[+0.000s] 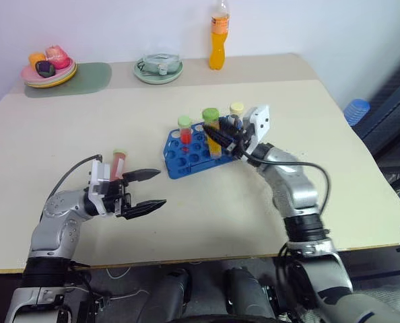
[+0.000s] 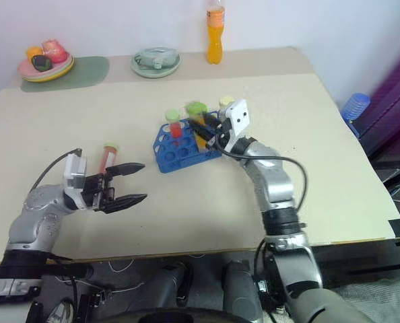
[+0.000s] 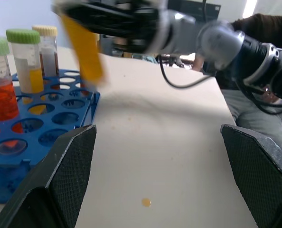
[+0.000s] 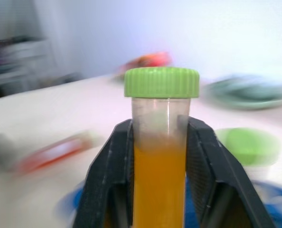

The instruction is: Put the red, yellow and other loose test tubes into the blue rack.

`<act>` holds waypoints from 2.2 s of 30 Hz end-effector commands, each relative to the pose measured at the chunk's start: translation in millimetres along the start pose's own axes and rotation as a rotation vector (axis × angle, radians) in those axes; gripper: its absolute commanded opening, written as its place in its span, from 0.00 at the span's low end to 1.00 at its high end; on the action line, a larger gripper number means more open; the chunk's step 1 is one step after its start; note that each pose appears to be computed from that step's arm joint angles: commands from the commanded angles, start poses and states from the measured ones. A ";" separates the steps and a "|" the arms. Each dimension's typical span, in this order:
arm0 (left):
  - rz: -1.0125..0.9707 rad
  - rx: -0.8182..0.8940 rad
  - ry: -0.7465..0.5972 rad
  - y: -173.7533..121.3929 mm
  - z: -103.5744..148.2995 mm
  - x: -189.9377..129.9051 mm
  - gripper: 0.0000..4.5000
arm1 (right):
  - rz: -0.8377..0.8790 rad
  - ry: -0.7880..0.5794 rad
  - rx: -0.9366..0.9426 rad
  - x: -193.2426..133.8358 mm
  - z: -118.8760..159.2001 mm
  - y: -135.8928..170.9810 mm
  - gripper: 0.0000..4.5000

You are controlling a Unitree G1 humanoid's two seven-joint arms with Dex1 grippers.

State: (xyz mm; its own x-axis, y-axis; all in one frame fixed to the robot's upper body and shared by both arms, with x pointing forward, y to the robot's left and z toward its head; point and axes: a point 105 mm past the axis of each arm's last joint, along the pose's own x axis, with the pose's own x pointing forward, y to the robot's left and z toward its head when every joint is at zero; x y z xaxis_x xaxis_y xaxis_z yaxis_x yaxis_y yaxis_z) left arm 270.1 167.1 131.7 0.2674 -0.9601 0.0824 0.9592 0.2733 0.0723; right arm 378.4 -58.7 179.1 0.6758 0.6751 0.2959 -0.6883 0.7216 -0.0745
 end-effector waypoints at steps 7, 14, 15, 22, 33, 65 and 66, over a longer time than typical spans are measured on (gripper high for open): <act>0.042 0.054 -0.030 7.4 18.7 -5.3 0.95 | -0.071 -0.140 -0.119 3.7 -4.7 1.9 0.25; 0.070 0.056 -0.043 10.3 23.0 -2.3 0.95 | -0.074 -0.145 -0.130 -5.9 -12.0 1.2 0.25; 0.073 0.057 -0.044 10.8 23.7 -2.0 0.95 | -0.076 -0.146 -0.130 -6.8 -12.1 0.7 0.25; 0.123 0.063 -0.060 16.5 26.1 0.5 0.95 | -0.114 -0.144 -0.144 -12.7 -12.7 -6.8 0.25; 0.203 0.063 -0.099 25.8 33.7 -3.5 0.95 | -0.151 -0.141 -0.145 -19.6 -17.8 -9.5 0.25; 0.245 0.069 -0.110 25.6 37.3 -10.7 0.95 | -0.117 -0.078 -0.130 -10.1 -32.9 -4.7 0.25; 0.246 0.069 -0.110 25.5 37.3 -10.8 0.95 | -0.120 -0.078 -0.131 -10.0 -32.7 -6.0 0.25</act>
State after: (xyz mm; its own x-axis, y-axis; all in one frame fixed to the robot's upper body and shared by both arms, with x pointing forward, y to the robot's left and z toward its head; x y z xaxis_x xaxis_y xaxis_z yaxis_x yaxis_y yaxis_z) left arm 291.2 184.6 158.3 0.4835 -0.8561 0.1828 0.8614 0.5024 0.0745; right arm 382.1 -62.8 136.5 0.7304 0.5812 0.3589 -0.5712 0.8078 -0.1456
